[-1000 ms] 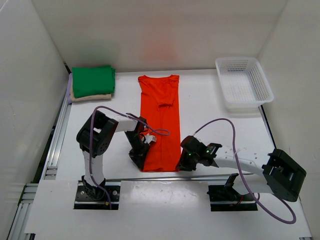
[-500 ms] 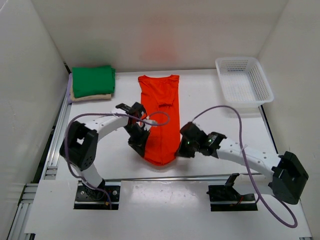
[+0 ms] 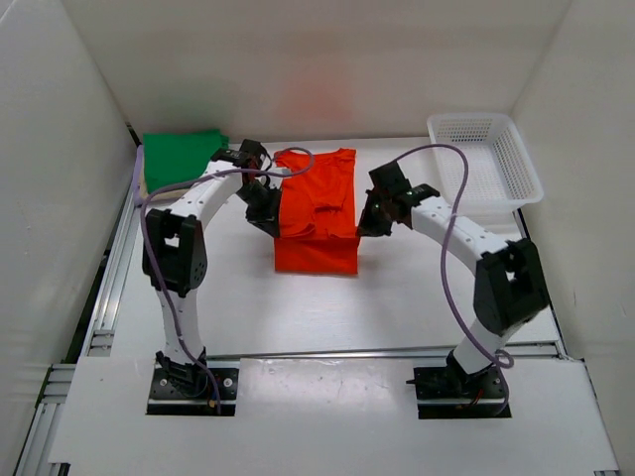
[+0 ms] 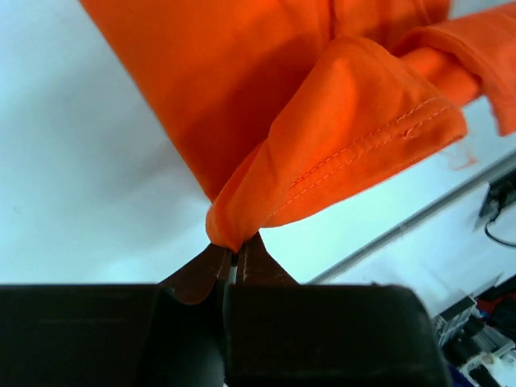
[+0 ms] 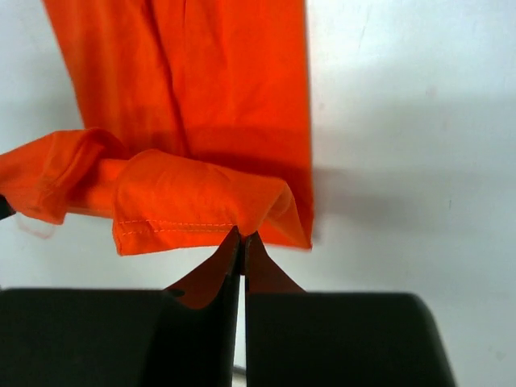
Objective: Fold and stack the t-shirts
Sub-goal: Fold the folded rectangular tshirt in 1/3 of the way
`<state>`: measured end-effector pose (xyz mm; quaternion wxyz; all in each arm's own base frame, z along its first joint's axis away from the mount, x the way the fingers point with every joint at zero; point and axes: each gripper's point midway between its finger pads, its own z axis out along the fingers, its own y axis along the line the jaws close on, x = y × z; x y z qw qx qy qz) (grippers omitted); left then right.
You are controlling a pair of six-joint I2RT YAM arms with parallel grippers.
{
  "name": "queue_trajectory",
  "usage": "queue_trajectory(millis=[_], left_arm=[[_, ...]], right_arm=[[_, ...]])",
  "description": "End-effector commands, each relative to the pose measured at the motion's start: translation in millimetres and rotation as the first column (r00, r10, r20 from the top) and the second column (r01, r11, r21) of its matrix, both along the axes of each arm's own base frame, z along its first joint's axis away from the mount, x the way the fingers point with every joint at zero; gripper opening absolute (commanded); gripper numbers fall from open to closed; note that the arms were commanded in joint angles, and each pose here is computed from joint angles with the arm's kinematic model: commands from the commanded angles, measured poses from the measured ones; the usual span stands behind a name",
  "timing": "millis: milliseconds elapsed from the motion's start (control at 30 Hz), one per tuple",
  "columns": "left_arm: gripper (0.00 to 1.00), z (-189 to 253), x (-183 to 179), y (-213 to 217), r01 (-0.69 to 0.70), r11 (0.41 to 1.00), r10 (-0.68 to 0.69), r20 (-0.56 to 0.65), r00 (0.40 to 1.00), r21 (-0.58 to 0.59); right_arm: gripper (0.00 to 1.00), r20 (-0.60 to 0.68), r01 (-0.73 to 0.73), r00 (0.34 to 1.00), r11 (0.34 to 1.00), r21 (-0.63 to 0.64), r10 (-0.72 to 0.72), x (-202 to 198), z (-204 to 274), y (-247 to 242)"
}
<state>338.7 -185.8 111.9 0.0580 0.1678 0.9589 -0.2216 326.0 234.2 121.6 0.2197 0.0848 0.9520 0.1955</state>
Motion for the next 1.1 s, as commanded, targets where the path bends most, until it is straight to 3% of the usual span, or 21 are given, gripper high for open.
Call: queue_trajectory(millis=[0, 200, 300, 400, 433, 467, 500, 600, 633, 700, 767, 833, 867, 967, 1000, 1067], left_arm=[[0.1, -4.6, 25.0, 7.7, -0.022, 0.999, 0.021, 0.024, 0.999, 0.037], [0.13, -14.7, 70.3, 3.3, -0.043, 0.999, 0.042, 0.084, 0.996, 0.017], [0.25, -15.3, 90.9, 10.1, -0.069, 0.998, 0.067, 0.129, 0.989, 0.012], [0.36, -25.0, 106.5, 14.2, -0.086, 0.996, 0.081, 0.144, 0.986, 0.028], [0.43, -33.2, 109.2, 15.4, -0.088, 0.995, 0.082, 0.136, 0.987, 0.042], [0.49, -32.4, 118.2, 20.3, -0.103, 0.994, 0.095, 0.157, 0.983, 0.045], [0.59, -33.7, 121.4, 21.7, -0.108, 0.993, 0.097, 0.164, 0.982, 0.055], [0.6, -25.0, 134.1, 43.1, -0.16, 0.978, 0.125, 0.231, 0.965, 0.137], [0.6, -5.2, 139.5, 55.1, -0.199, 0.964, 0.138, 0.308, 0.941, 0.177], [0.6, -2.9, 124.7, 59.5, -0.214, 0.95, 0.123, 0.354, 0.927, 0.229], [0.6, 35.6, 120.0, 34.2, -0.206, 0.959, 0.083, 0.505, 0.859, 0.194], [0.6, 23.8, 90.4, 13.3, -0.139, 0.968, 0.022, 0.478, 0.878, 0.211], [0.6, 20.3, 68.7, -9.4, -0.071, 0.975, -0.036, 0.461, 0.886, 0.213], [0.6, 12.3, 43.1, -44.4, 0.042, 0.985, -0.11, 0.419, 0.901, 0.169], [0.6, 6.1, 33.0, -60.5, 0.089, 0.983, -0.148, 0.4, 0.904, 0.161], [0.6, -4.7, 30.5, -81.0, 0.139, 0.981, -0.182, 0.373, 0.91, 0.138]], right_arm=[[0.0, 0.027, -0.034, 0.999, 0.999, -0.007, 0.034, 36.0, 6.5, -5.2], [0.0, 0.001, -0.051, 0.999, 0.998, 0.043, 0.051, 77.0, -7.5, 6.7], [0.0, -0.014, -0.045, 0.999, 0.997, 0.06, 0.046, 95.9, -16.8, 9.3], [0.15, -0.01, -0.036, 0.999, 0.996, 0.08, 0.037, 122.2, -23.3, 12.6], [0.32, -0.005, -0.042, 0.999, 0.995, 0.09, 0.043, 128.3, -23.2, 16.6], [0.38, -0.023, -0.037, 0.999, 0.996, 0.079, 0.039, 135.6, -35.2, 13.2], [0.4, -0.042, -0.021, 0.999, 0.997, 0.072, 0.024, 139.2, -35.6, 6.1], [0.43, 0.001, -0.001, 1.0, 0.998, 0.067, 0.001, 147.0, -15.2, -0.3], [0.44, 0.022, -0.005, 1.0, 0.998, 0.056, 0.004, 145.0, -10.2, -3.6], [0.46, 0.042, -0.018, 0.999, 0.999, 0.029, 0.017, 127.8, -2.0, -14.4], [0.46, 0.073, -0.03, 0.997, 0.999, 0.019, 0.028, 106.9, 13.9, -13.5], [0.42, -0.005, -0.021, 1.0, 1.0, 0.005, 0.021, 71.2, -12.8, -21.3], [0.34, 0.02, 0.013, 1.0, 0.999, 0.04, -0.014, 64.8, -1.4, -22.2], [0.15, -0.049, 0.052, 0.998, 0.989, 0.141, -0.045, 26.7, -25.5, -19.8], [0.05, -0.107, 0.084, 0.992, 0.967, 0.239, -0.06, 15.5, -24.0, -11.3], [0.0, -0.153, 0.113, 0.986, 0.935, 0.335, -0.065, 4.7, -41.1, -4.5]])
